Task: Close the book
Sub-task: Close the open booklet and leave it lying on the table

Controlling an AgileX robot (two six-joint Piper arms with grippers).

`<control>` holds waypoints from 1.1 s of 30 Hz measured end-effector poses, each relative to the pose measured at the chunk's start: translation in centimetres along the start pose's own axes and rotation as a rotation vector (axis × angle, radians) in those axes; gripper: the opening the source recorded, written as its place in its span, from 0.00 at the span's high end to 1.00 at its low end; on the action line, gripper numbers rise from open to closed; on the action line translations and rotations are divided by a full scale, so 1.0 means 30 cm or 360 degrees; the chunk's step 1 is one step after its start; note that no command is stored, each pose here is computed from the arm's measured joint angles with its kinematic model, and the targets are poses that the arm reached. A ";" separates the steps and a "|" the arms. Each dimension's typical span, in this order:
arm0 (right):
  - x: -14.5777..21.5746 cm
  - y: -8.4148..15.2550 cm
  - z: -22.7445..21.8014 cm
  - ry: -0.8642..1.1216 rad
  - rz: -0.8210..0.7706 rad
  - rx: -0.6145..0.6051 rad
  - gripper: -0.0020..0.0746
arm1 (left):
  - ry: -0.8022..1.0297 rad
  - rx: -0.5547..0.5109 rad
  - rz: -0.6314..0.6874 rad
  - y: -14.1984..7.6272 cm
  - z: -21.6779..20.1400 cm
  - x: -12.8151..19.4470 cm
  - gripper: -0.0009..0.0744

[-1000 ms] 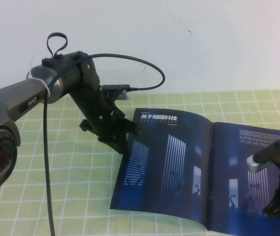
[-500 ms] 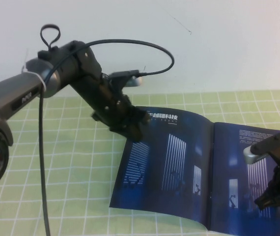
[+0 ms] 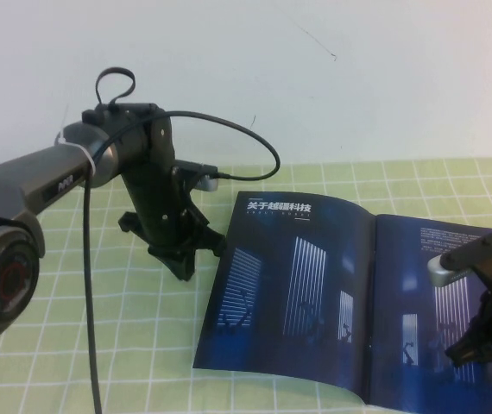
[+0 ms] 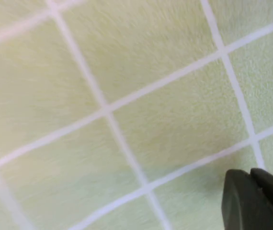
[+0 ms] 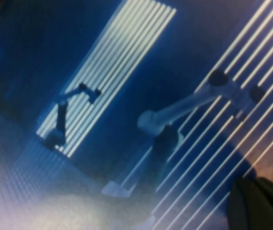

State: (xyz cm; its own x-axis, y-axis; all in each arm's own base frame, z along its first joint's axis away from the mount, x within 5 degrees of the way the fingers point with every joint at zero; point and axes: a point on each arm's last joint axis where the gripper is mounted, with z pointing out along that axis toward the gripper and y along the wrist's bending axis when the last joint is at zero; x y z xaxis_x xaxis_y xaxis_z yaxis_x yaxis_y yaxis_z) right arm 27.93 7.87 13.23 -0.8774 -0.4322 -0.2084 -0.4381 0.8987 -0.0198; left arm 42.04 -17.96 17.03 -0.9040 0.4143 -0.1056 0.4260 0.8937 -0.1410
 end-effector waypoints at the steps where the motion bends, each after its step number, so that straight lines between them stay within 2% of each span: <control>1: 0.000 0.000 0.000 -0.0002 0.0003 -0.0002 0.98 | 0.0016 0.0024 -0.0002 -0.003 0.011 0.001 0.99; 5: -0.007 0.003 0.002 -0.0035 0.0044 -0.0016 0.98 | 0.0039 0.0226 0.0028 -0.041 0.027 0.002 0.99; 9: -0.019 0.005 0.001 -0.0098 0.0101 -0.0030 0.98 | 0.0016 0.0480 0.0137 -0.119 0.021 0.000 0.99; 15: -0.028 0.005 -0.013 -0.0128 0.0087 -0.0036 0.98 | -0.0225 0.1096 0.0315 -0.263 -0.072 -0.020 0.99; 18: -0.048 -0.016 -0.088 -0.0194 0.0035 0.0017 0.98 | -0.0402 0.1349 0.0331 -0.308 -0.136 -0.036 0.99; 20: -0.059 -0.050 -0.182 -0.0294 0.0051 0.0089 0.98 | -0.0482 0.1457 0.0330 -0.327 -0.169 -0.043 0.99; 23: -0.048 -0.097 -0.350 -0.0467 0.0084 0.0208 0.98 | -0.0500 0.1495 0.0362 -0.364 -0.178 -0.040 0.99; 26: -0.007 -0.130 -0.496 -0.0615 0.0122 0.0318 0.98 | -0.0426 0.1438 0.0482 -0.440 -0.154 -0.016 0.99; 31: 0.083 -0.143 -0.607 -0.0606 0.0188 0.0385 0.98 | -0.0259 0.1232 0.0739 -0.595 -0.095 0.047 0.99; 33: 0.110 -0.139 -0.617 -0.0518 0.0146 0.0395 0.98 | -0.0216 0.1096 0.0797 -0.626 -0.071 0.064 0.99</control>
State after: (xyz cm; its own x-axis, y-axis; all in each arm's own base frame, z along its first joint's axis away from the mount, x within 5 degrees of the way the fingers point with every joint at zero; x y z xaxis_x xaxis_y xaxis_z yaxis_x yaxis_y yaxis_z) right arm 23.23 1.33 30.72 -0.7855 -0.3393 -0.5176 -0.2656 0.9402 -0.2134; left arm 32.24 -33.59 21.56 -0.6105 0.6681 -0.4253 0.7397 0.2893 -0.6075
